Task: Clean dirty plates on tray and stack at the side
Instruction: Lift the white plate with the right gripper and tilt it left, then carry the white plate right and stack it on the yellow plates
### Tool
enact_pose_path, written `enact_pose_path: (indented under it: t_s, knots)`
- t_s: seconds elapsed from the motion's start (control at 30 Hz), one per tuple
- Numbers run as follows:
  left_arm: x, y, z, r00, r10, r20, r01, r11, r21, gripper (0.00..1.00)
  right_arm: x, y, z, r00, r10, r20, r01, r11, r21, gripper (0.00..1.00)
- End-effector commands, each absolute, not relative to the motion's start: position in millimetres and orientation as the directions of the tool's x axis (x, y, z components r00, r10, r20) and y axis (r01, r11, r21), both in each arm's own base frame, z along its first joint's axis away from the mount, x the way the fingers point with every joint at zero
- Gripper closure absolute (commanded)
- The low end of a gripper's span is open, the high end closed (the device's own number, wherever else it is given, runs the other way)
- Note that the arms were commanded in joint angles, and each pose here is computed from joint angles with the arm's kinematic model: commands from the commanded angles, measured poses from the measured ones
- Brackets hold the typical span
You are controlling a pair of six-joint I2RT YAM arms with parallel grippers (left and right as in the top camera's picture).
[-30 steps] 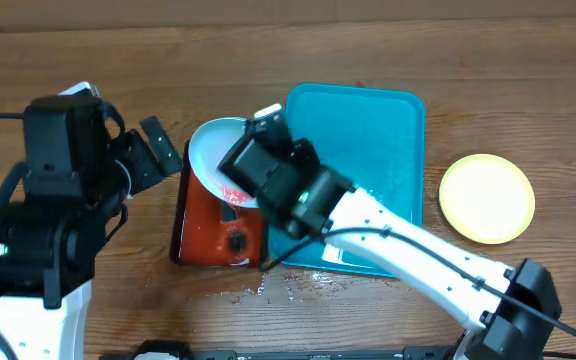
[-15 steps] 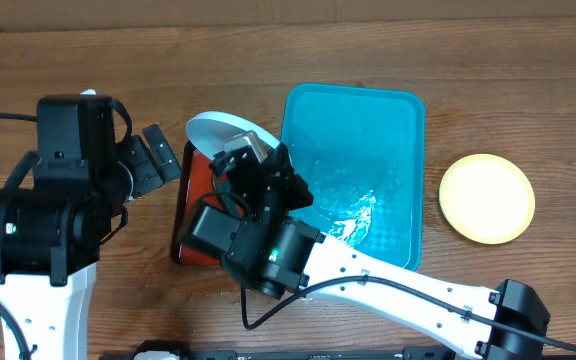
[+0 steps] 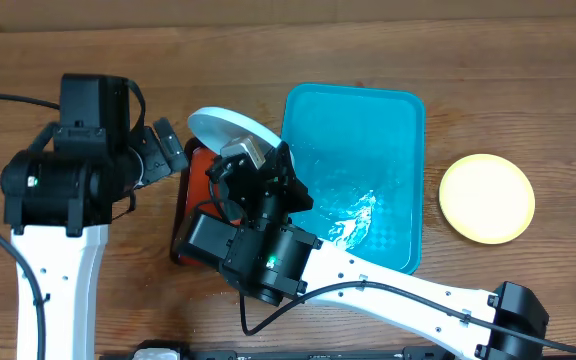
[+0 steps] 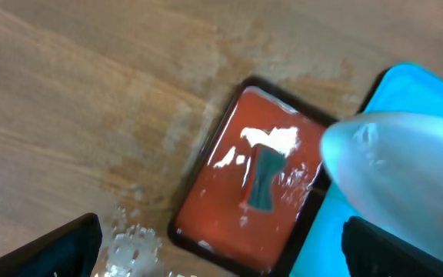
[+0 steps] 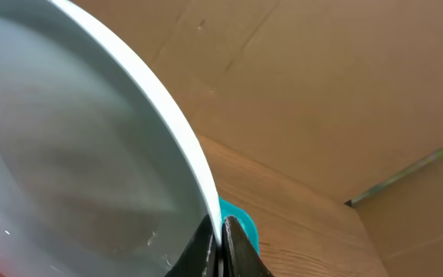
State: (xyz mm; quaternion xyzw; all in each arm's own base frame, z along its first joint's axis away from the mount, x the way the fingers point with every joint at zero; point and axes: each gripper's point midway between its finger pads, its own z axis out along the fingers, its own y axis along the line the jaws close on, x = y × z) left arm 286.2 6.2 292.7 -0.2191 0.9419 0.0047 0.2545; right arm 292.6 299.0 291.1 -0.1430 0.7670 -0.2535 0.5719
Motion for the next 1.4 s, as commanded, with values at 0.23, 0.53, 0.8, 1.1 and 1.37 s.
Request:
enact_pose_path:
  t_s: [0.23,0.53,0.8,1.1,1.37]
  knots:
    - [283.7,10.6,308.9,-0.750,-0.396,-0.530,-0.405,0.908,-0.104,0.00,292.1,296.2,307.1,-0.278,-0.468,-0.839,0.110,0.852,-0.512,0.96]
    - [279.8,11.1,315.4,-0.736,-0.396,-0.549,-0.403,0.908,-0.116,0.00,292.1,296.3,307.2,-0.277,-0.467,-0.839,0.111,0.852,-0.511,0.96]
    - [279.8,11.2,315.4,-0.736,-0.396,-0.549,-0.403,0.908,-0.115,0.00,292.1,296.2,307.2,-0.278,-0.468,-0.839,0.111,0.852,-0.511,0.96]
    - [279.8,11.1,315.4,-0.736,-0.396,-0.549,-0.403,0.908,-0.115,0.00,334.0,300.4,229.5,-0.633,-0.154,-0.759,-0.103,0.988,-0.115,0.96]
    - [279.6,11.1,315.2,-0.737,-0.396,-0.548,-0.402,0.908,-0.115,0.00,385.0,231.1,264.5,-0.860,0.174,-0.479,-0.063,0.896,0.439,0.96]
